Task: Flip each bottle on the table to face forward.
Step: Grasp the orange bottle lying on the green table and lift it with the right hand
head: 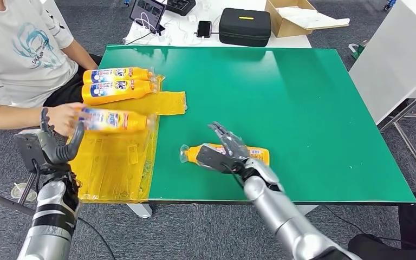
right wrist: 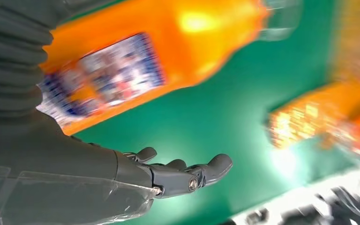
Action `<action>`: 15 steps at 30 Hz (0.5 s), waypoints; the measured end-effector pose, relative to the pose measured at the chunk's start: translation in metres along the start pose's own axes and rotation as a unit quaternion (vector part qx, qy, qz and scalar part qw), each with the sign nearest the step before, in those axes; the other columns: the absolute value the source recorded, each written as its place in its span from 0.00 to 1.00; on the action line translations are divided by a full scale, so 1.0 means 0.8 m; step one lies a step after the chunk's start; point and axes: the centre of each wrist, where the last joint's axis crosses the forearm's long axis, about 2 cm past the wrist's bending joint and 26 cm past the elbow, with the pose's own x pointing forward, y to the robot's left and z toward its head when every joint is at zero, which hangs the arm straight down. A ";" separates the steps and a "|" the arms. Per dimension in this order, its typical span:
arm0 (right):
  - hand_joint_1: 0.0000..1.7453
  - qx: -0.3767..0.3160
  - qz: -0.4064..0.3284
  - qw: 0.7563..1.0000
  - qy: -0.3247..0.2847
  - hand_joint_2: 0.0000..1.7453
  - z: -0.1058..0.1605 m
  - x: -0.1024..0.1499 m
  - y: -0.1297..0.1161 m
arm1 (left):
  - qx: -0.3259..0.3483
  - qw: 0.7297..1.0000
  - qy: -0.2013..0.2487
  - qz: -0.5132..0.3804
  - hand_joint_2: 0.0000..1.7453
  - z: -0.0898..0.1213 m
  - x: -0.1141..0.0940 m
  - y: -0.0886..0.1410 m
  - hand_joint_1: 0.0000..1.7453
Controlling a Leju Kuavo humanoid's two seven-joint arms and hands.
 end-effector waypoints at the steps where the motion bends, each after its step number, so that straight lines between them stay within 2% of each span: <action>1: 0.00 0.010 0.011 1.000 0.008 1.00 0.001 -0.007 -0.006 | 0.001 1.000 -0.001 -0.006 1.00 0.003 0.000 0.000 0.00; 7: 0.00 0.044 0.041 0.998 0.035 1.00 0.008 -0.034 -0.020 | -0.004 1.000 -0.004 -0.020 1.00 0.012 0.001 -0.007 0.00; 15: 0.00 0.071 0.057 0.995 0.046 1.00 0.013 -0.048 -0.021 | -0.020 1.000 -0.005 -0.021 1.00 0.014 0.002 -0.018 0.00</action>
